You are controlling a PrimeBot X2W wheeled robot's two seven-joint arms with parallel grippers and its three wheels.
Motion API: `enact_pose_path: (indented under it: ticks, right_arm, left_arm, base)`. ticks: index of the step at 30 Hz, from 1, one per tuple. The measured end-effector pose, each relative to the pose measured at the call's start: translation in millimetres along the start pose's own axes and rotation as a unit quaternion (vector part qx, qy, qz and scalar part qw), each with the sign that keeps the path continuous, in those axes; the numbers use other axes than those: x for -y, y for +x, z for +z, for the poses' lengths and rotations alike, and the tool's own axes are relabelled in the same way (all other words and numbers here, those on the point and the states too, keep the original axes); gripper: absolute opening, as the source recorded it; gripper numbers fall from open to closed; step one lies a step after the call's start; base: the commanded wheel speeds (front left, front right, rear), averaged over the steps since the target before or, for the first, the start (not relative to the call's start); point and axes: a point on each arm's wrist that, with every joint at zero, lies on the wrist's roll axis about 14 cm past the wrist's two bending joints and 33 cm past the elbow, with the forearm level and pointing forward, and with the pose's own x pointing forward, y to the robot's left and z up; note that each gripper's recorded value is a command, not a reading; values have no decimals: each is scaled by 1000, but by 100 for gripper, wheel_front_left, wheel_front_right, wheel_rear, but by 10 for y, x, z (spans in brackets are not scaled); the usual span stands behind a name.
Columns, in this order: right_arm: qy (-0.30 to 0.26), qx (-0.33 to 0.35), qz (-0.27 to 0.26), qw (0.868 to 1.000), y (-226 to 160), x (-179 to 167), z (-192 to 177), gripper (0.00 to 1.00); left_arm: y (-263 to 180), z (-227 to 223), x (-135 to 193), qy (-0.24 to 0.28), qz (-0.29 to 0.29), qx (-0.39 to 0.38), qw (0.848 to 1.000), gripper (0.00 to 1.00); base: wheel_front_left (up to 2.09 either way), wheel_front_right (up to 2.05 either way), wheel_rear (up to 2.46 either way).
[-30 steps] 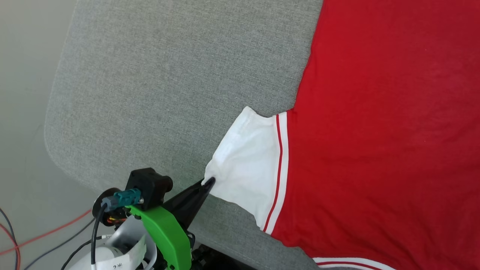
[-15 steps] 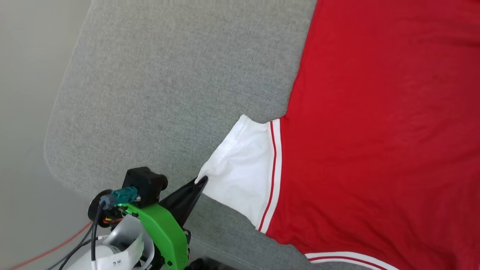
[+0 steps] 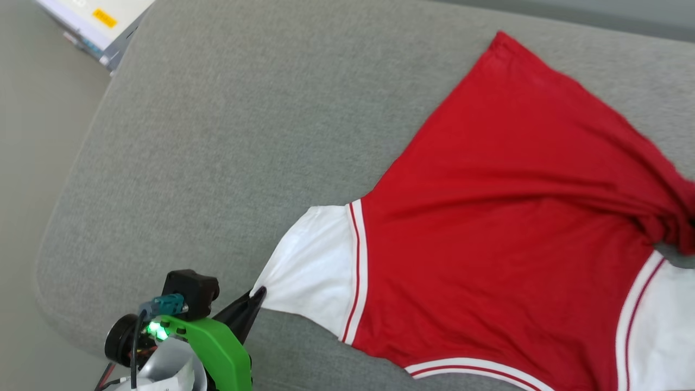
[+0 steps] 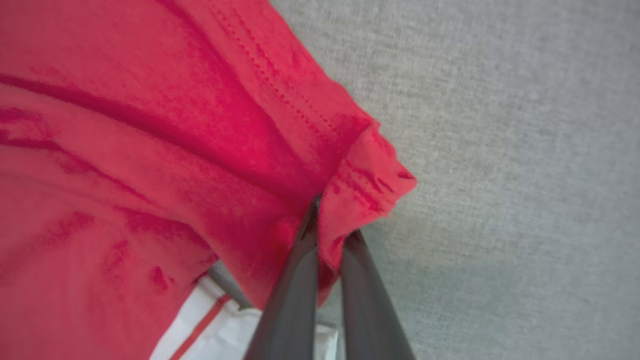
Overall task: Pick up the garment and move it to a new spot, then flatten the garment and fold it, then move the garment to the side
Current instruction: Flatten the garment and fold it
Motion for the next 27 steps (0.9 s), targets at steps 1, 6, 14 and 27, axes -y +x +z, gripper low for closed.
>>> enact_pose_path:
  ticks: [1, 6, 14, 27]
  right_arm:
    - [7, 0, 0, 1000, -61, 25, -87, 0]
    - [25, -3, -6, 1000, -343, 112, -522, 0]
    - [59, 48, -3, 997, -797, 131, -895, 0]
    - [121, 26, 6, 992, -1026, -13, -1808, 0]
  left_arm:
    - [-5, 8, 22, 1, -3, 3, 1000, 0]
    - [-29, 79, 127, 4, -17, 26, 1000, 0]
    - [-70, 243, 342, 4, -46, 66, 997, 0]
    - [-112, 354, 668, -28, -70, 119, 990, 0]
  base:
    - [0, 0, 0]
    - [0, 0, 0]
    - [0, 0, 0]
    - [0, 0, 0]
